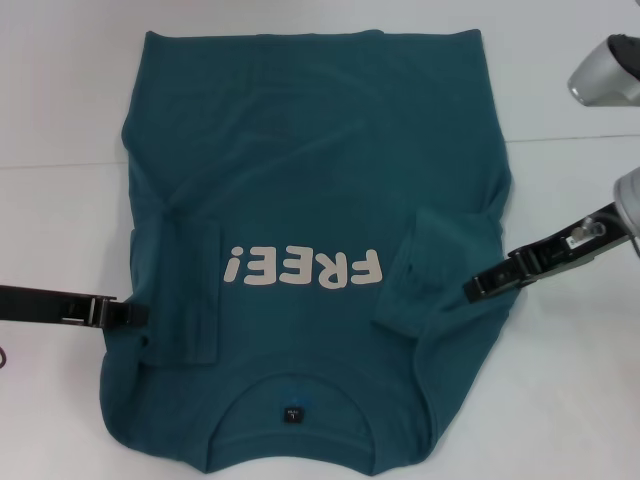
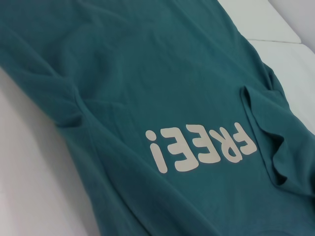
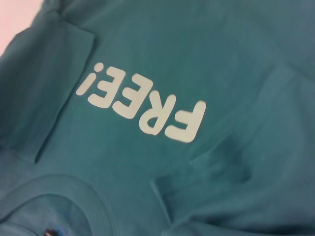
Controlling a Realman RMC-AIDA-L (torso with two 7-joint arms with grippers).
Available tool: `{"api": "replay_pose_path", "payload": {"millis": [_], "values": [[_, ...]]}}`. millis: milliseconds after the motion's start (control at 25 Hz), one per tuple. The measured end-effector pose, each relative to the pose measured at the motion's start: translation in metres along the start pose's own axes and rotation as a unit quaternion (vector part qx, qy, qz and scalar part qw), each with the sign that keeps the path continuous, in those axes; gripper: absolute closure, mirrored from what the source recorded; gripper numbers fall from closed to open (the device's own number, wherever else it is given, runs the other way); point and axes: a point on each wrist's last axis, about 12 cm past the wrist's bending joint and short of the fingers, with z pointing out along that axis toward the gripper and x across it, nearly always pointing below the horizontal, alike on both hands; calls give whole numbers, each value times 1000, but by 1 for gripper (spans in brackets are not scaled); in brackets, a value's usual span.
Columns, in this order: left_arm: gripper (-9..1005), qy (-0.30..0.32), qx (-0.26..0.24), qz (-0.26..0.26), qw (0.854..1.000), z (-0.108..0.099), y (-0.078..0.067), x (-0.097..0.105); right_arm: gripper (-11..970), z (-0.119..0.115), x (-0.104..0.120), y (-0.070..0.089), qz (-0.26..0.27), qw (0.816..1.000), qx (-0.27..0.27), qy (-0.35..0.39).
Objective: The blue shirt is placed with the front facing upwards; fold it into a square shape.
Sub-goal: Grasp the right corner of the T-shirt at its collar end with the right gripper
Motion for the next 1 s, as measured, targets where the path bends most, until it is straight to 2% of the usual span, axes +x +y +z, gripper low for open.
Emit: {"api": "replay_pose_path", "payload": {"millis": [160, 240, 360, 440, 760, 1000], "values": [[970, 0, -1, -1, 1000, -1, 1, 0, 54, -7, 0, -2, -74, 997, -5, -25], [970, 1, -2, -1, 1000, -1, 0, 0, 54, -7, -1, -3, -132, 991, -6, -29], [970, 0, -2, -1, 1000, -1, 0, -2, 57, 0, -1, 4, -230, 973, -8, -21], [970, -2, -1, -3, 1000, -2, 0, -2, 59, 5, -2, 9, -268, 963, -7, -21], [969, -3, 1, -14, 1000, -9, -2, -4, 62, 15, -11, 24, -362, 932, 0, -32], [969, 0, -2, -20, 1000, -11, -2, -3, 64, 24, -13, 33, -392, 920, 11, -15]]}}
